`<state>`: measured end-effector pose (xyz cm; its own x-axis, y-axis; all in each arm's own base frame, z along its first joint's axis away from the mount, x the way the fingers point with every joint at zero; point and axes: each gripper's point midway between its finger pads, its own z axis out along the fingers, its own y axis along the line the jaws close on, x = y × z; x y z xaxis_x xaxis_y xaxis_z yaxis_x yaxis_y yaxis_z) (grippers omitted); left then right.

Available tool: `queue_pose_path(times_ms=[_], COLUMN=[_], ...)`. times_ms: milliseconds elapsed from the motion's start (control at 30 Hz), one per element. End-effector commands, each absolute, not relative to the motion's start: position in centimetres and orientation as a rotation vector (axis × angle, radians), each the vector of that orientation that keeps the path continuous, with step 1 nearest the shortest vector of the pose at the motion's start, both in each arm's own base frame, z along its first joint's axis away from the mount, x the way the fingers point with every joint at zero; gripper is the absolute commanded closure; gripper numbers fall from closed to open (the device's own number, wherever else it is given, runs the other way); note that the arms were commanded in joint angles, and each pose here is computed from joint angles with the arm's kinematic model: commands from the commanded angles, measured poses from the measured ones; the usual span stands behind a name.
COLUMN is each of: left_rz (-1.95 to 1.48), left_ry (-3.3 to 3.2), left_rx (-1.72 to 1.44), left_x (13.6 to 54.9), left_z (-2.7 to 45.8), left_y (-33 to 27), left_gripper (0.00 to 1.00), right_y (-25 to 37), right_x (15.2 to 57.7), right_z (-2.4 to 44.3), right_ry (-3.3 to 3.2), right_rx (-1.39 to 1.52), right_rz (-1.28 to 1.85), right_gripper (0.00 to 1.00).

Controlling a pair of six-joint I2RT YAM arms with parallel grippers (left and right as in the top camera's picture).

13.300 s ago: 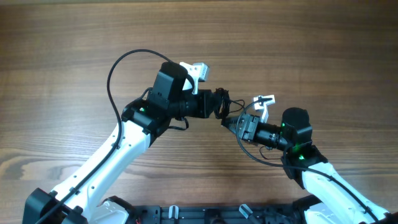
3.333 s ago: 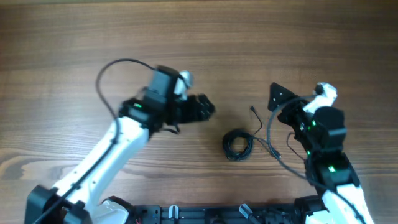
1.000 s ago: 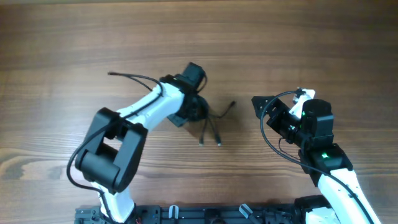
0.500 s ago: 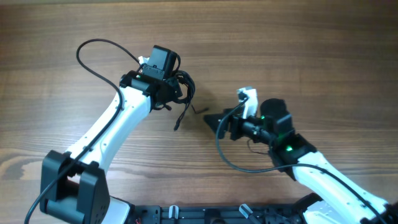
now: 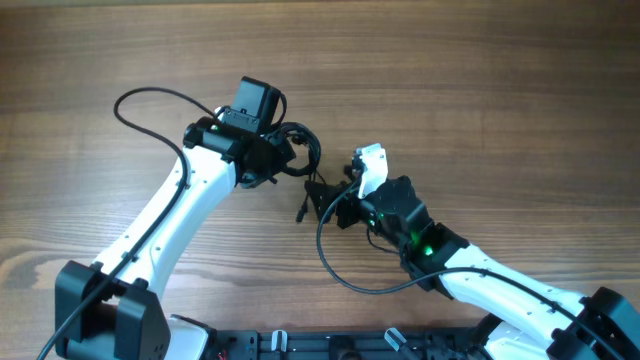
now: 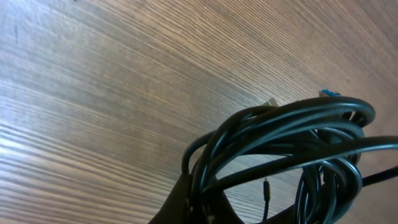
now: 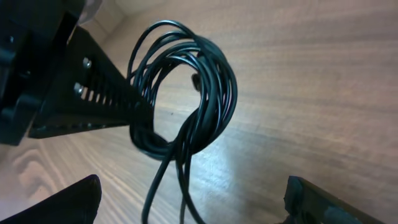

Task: Untangle cables

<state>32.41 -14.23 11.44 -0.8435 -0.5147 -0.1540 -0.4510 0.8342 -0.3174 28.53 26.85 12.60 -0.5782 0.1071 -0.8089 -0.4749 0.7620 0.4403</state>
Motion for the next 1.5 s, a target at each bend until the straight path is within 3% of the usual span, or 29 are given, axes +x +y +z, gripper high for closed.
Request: queue_pose_path(times_ms=[0, 233, 300, 333, 433, 467, 633, 933, 1233, 1467], left_rz=[-0.518, -0.629, -0.713, -0.734, -0.738, -0.719, -0.382, -0.444, -0.583, -0.441], left_ry=[2.740, 2.685, 2.678, 2.679, 2.664, 2.651, 2.493, 2.545, 2.476, 2.483], left_rx=[-0.884, -0.883, -0.860, -0.853, -0.843, -0.855, -0.786, -0.577, -0.354, 0.087], left_x=[32.1, 32.0, 31.7, 31.6, 31.6, 31.9, 34.8, 34.0, 33.7, 32.9], left_z=[12.9, 15.3, 16.4, 16.7, 17.1, 17.1, 17.3, 17.6, 19.6, 19.2], left_y=[-14.9, -15.5, -16.3, -16.5, -16.3, -15.9, -11.2, -14.7, -20.7, -21.3], left_gripper=[0.96, 0.96, 0.96, 0.96, 0.96, 0.96, 0.96, 0.96, 0.96, 0.96], right_y=[27.3, 29.3, 29.6, 29.6, 29.8, 30.1, 32.2, 30.0, 29.9, 28.8], right_x=[28.5, 27.7, 27.7, 27.7, 27.6, 27.2, 24.3, 25.7, 24.6, 25.6], right_z=[12.0, 12.1, 12.3, 12.3, 12.4, 12.4, 14.4, 21.8, 17.8, 18.1], right_ry=[1.995, 1.966, 1.964, 1.972, 2.031, 2.046, 2.071, 1.903, 2.109, 2.104], right_rx=[-0.454, -0.482, -0.460, -0.438, -0.271, -0.264, -0.277, -0.079, -0.043, -0.004], right_rz=[0.658, 0.735, 0.763, 0.775, 0.911, 0.958, 1.264, 1.549, 1.513, 1.540], right_gripper=[0.14, 0.25, 0.34, 0.40, 0.94, 0.96, 0.95, 0.95, 0.96, 0.95])
